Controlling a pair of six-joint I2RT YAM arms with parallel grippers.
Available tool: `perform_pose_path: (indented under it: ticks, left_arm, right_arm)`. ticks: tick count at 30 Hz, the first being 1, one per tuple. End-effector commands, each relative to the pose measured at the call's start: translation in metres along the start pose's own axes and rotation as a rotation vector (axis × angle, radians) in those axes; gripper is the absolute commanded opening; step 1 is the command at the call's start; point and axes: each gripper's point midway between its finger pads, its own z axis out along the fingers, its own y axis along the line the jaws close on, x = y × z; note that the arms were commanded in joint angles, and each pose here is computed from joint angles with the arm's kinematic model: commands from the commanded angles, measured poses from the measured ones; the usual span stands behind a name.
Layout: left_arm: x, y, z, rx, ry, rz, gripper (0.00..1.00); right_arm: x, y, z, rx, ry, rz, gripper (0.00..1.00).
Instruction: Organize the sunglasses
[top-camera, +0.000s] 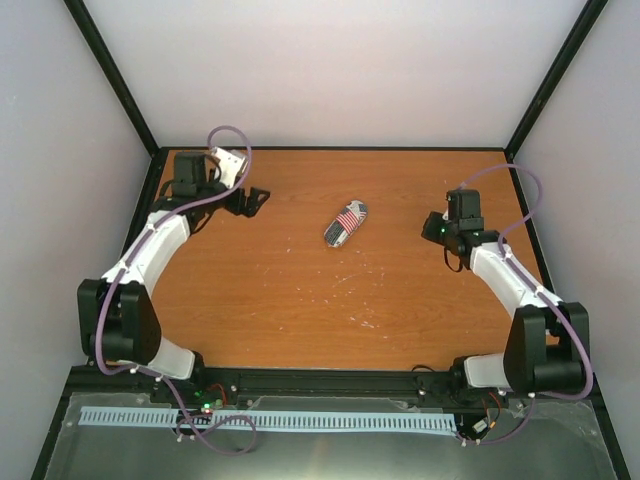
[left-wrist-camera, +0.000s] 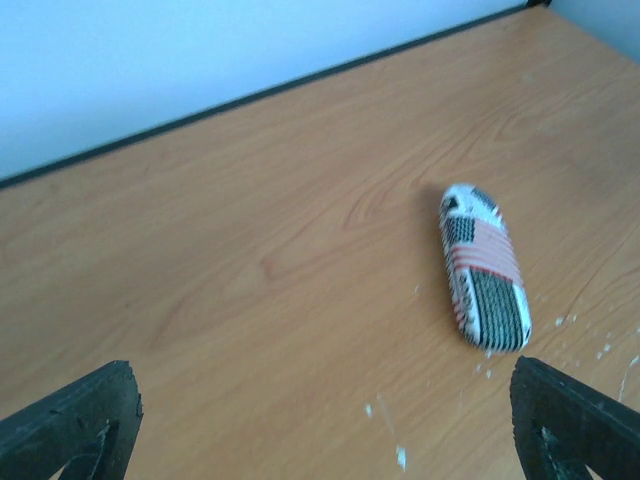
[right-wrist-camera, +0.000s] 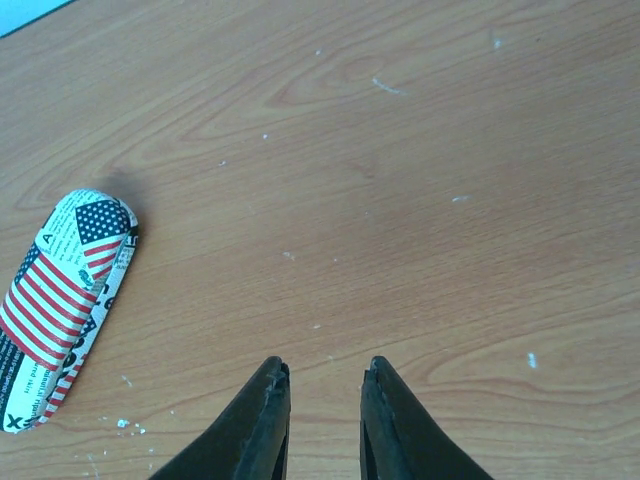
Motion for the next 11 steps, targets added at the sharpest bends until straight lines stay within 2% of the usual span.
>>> perform_pose_path:
  ticks: [1,9,11]
  left_arm:
    - [0.023,0.011,-0.014,-0.05,0.02,0.007,0.99]
    - [0.038,0.017,-0.012,-0.054,0.03,-0.055,1.0]
    - [0.039,0.018,-0.01,-0.05,0.033,-0.067,0.99]
  right_arm:
    - [-0.004,-0.012,-0.016,0.043,-0.037,-0.012,0.22]
    - [-0.002,-0.013,-0.017,0.034,-0.031,-0.008,0.2]
    - [0.0,-0.014,-0.013,0.034,-0.022,-0.007,0.23]
